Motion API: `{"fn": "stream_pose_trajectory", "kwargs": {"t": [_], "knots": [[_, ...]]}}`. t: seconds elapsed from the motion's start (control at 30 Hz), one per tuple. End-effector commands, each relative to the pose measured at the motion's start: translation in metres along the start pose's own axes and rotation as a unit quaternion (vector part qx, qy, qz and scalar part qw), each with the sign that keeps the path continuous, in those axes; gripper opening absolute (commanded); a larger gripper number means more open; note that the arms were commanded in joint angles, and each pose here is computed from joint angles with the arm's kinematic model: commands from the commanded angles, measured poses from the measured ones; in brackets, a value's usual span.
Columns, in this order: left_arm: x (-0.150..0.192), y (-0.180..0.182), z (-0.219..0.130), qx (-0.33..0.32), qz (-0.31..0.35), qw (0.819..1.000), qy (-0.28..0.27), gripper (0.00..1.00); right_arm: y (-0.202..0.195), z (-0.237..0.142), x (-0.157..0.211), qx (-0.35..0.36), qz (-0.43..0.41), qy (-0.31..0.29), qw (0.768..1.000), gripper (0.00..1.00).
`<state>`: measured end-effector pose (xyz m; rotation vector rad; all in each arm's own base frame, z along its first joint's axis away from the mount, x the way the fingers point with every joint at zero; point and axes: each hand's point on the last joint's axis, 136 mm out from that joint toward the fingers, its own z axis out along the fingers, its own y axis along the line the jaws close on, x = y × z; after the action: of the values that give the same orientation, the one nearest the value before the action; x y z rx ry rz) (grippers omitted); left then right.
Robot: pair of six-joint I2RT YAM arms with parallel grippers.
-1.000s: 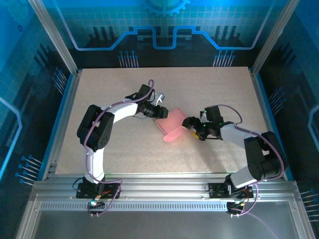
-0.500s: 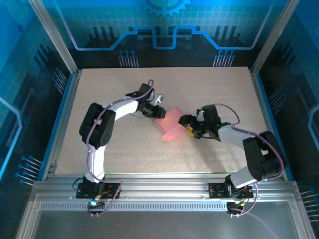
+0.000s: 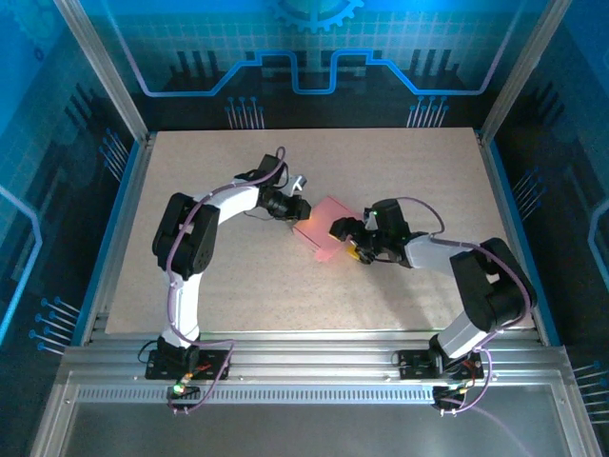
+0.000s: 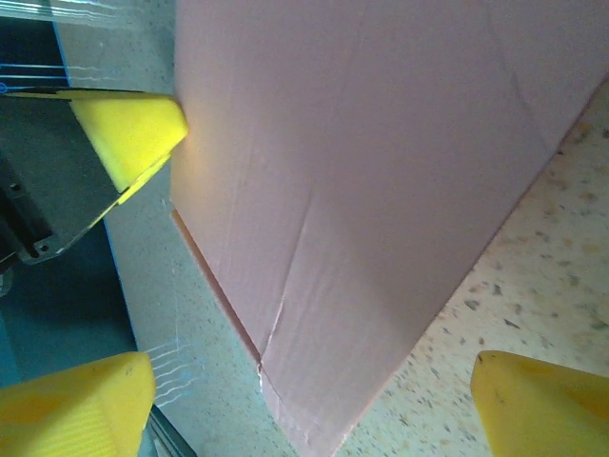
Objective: Fold the paper box
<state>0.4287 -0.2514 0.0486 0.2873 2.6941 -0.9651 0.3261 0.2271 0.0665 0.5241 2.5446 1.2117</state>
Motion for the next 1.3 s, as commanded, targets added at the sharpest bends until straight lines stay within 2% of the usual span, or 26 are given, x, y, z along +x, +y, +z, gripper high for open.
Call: {"fn": "stream_pose_trajectory", "kwargs": {"t": [0.0, 0.4, 0.57, 1.07, 1.27], "knots": [[0.016, 0.03, 0.01, -0.015, -0.044, 0.998, 0.033, 0.26, 0.011, 0.005, -0.007, -0.009, -0.007, -0.009, 1.0, 0.89], [0.011, 0.04, 0.001, 0.01, -0.065, 0.998, 0.026, 0.28, 0.016, 0.017, -0.019, 0.008, -0.018, -0.007, 1.0, 0.93], [0.013, 0.046, 0.003, 0.019, -0.083, 0.996, 0.034, 0.26, 0.018, 0.028, -0.022, -0.002, -0.011, -0.006, 1.0, 0.97], [0.011, 0.051, 0.004, 0.048, -0.104, 0.993, 0.036, 0.23, 0.022, 0.058, -0.03, -0.048, 0.01, 0.003, 0.999, 0.97], [0.011, 0.053, 0.005, 0.047, -0.105, 0.993, 0.038, 0.24, 0.043, 0.075, -0.037, -0.093, 0.009, 0.023, 0.995, 0.87]]}}
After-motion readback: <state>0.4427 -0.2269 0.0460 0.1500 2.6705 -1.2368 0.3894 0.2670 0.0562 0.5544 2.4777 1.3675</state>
